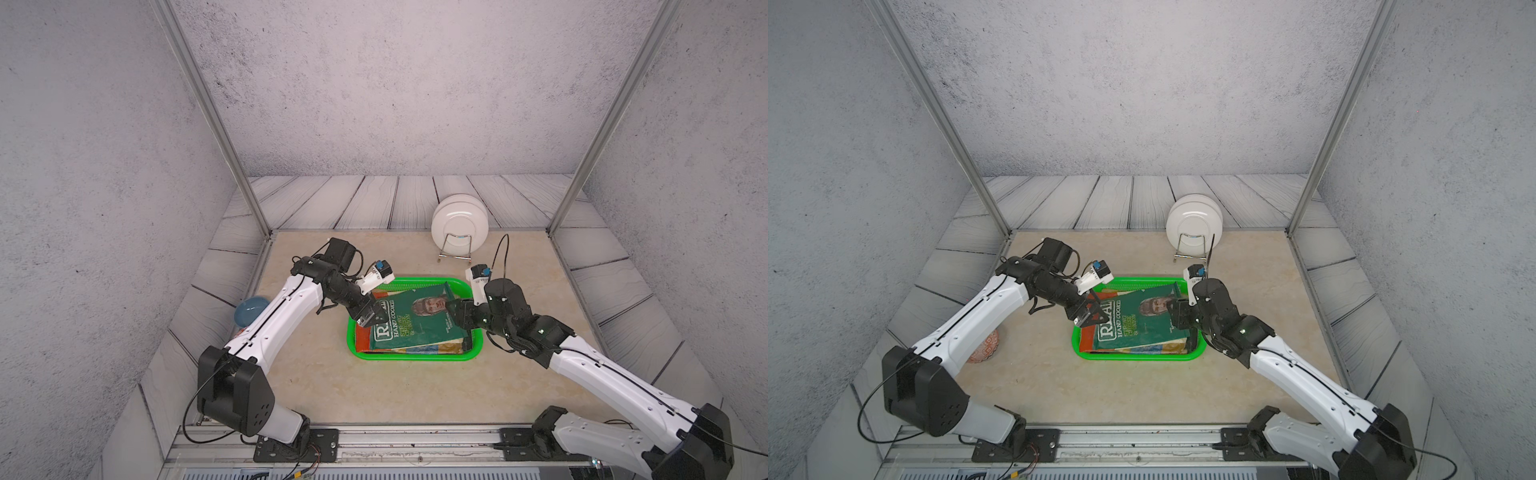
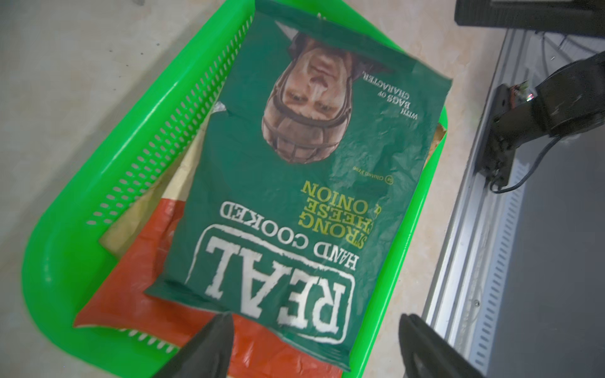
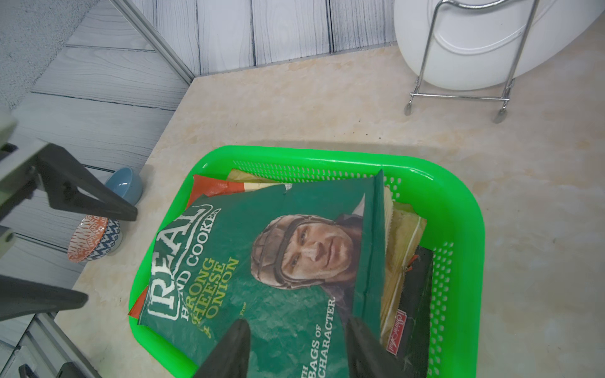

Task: Put the potato chips into the basket
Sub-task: Place the potato chip in the basket.

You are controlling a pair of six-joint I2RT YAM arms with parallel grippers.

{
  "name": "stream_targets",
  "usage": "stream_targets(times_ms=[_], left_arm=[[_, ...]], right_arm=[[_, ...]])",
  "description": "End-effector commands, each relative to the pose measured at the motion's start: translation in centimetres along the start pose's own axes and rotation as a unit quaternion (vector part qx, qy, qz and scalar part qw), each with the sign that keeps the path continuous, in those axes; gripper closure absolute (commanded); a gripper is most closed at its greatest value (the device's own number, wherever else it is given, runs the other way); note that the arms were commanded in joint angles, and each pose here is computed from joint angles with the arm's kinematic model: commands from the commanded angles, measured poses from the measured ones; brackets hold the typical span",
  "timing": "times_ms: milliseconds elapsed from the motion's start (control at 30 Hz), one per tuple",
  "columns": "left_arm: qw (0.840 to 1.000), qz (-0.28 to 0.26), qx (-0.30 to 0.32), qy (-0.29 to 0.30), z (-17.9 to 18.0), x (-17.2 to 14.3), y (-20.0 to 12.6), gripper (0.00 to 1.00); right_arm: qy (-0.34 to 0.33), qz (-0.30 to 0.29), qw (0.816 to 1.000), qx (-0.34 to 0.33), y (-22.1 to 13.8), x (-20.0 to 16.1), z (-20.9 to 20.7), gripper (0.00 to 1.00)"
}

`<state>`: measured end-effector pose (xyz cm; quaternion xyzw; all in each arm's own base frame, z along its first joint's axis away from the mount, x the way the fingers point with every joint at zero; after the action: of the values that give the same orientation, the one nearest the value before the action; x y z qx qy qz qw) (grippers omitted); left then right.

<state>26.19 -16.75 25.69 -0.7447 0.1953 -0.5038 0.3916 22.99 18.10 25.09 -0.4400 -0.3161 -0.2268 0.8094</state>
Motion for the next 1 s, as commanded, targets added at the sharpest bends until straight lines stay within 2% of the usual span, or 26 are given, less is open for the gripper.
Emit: stream_targets(times_ms=[0,167,333,500,633,800,967], left_arm=[[0.999,0.006,0.042,0.02,0.1,0.2,-1.9,0.13],[1.0,0.001,0.016,0.019,-0.7,0.1,-1.7,0.14],[1.0,0.006,0.001,0.005,-0.3,0.2,-0.1,0.23],[1.0,0.021,0.019,-0.013,1.3,-0.3,2.4,0.37],[0.998,0.04,0.03,-0.036,2.6,-1.2,4.6,0.46],[0.993,0.095,0.058,-0.051,4.2,-3.4,6.8,0.49],[0.988,0.122,0.078,-0.049,4.7,-5.2,7.9,0.49]], right_arm=[[0.009,0.011,1.0,0.008,0.9,-0.3,0.0,0.48],[0.024,0.027,0.999,0.005,2.3,-0.6,0.0,0.48],[0.033,0.051,0.998,-0.003,3.9,-1.0,-0.1,0.52],[0.04,0.068,0.997,-0.018,5.4,-1.8,-0.7,0.68],[0.041,0.08,0.996,-0.027,6.3,-2.7,-1.2,0.78],[0.043,0.088,0.994,-0.046,6.9,-3.8,-2.3,0.79],[0.043,0.092,0.993,-0.062,7.0,-4.6,-3.1,0.79]])
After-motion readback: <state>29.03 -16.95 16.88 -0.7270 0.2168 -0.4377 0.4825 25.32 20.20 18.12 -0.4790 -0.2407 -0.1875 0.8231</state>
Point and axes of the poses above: each gripper's point midway between its finger pads, its own y axis out along the fingers, its own z axis along the line the jaws close on, x = y × z, the point moved 7 cm from there along -y, back along the fingers, and after that the axes turned 3 degrees about y, right-handed, at the moved point
